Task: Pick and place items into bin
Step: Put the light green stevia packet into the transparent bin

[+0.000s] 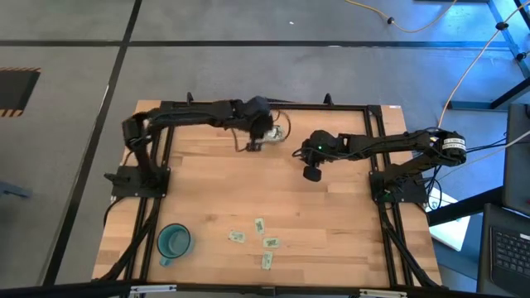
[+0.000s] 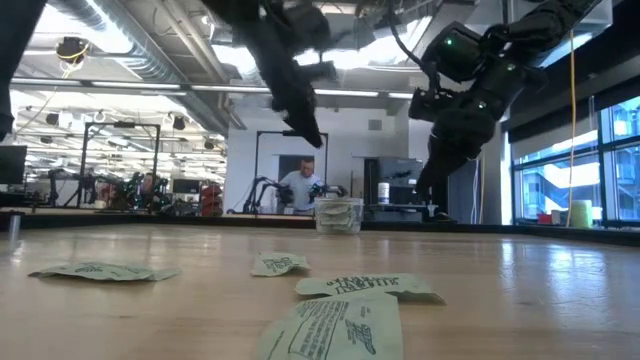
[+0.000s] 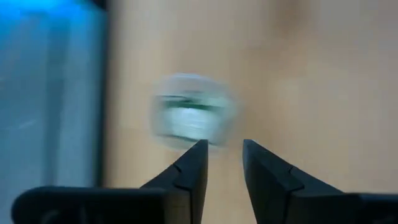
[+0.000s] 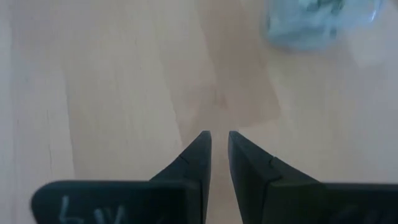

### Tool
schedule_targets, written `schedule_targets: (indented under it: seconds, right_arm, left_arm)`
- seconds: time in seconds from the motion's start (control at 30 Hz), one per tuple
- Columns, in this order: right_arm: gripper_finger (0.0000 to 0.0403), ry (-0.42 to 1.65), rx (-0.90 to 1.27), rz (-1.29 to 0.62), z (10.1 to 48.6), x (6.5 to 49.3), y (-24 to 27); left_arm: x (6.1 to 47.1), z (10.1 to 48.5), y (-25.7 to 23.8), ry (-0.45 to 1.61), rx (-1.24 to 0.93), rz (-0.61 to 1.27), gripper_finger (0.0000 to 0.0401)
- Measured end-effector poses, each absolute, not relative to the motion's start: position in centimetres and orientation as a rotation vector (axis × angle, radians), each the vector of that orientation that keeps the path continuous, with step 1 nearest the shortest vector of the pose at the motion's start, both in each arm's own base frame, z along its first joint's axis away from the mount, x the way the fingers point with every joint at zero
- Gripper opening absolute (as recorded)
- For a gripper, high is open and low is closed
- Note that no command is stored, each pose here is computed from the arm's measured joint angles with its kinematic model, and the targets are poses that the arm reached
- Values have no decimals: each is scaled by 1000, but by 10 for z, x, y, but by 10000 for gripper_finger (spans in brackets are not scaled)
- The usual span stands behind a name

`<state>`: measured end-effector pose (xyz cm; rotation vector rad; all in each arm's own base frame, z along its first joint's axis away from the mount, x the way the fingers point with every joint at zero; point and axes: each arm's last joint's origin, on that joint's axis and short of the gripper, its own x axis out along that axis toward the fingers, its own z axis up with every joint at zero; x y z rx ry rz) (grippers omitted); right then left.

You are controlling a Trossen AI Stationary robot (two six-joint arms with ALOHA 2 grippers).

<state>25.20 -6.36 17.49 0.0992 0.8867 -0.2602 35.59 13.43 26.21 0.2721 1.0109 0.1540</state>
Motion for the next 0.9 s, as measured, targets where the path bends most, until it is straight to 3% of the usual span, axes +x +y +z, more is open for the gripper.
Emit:
schedule_targets:
  seconds: [0.1, 0.37, 0.63, 0.9]
  right_arm:
    - [59, 927, 127, -270, 172, 249, -63]
    - [59, 920, 144, -279, 173, 249, -63]
    - [59, 917, 184, -291, 165, 246, -59]
    - [59, 901, 235, -306, 152, 240, -54]
  left_arm:
    - [345, 272, 99, 1063, 236, -37, 87]
    - [346, 269, -3, 1153, 272, -289, 92]
    - [333, 240, -76, 1204, 202, -325, 120]
    - [311, 196, -122, 1191, 171, -320, 97]
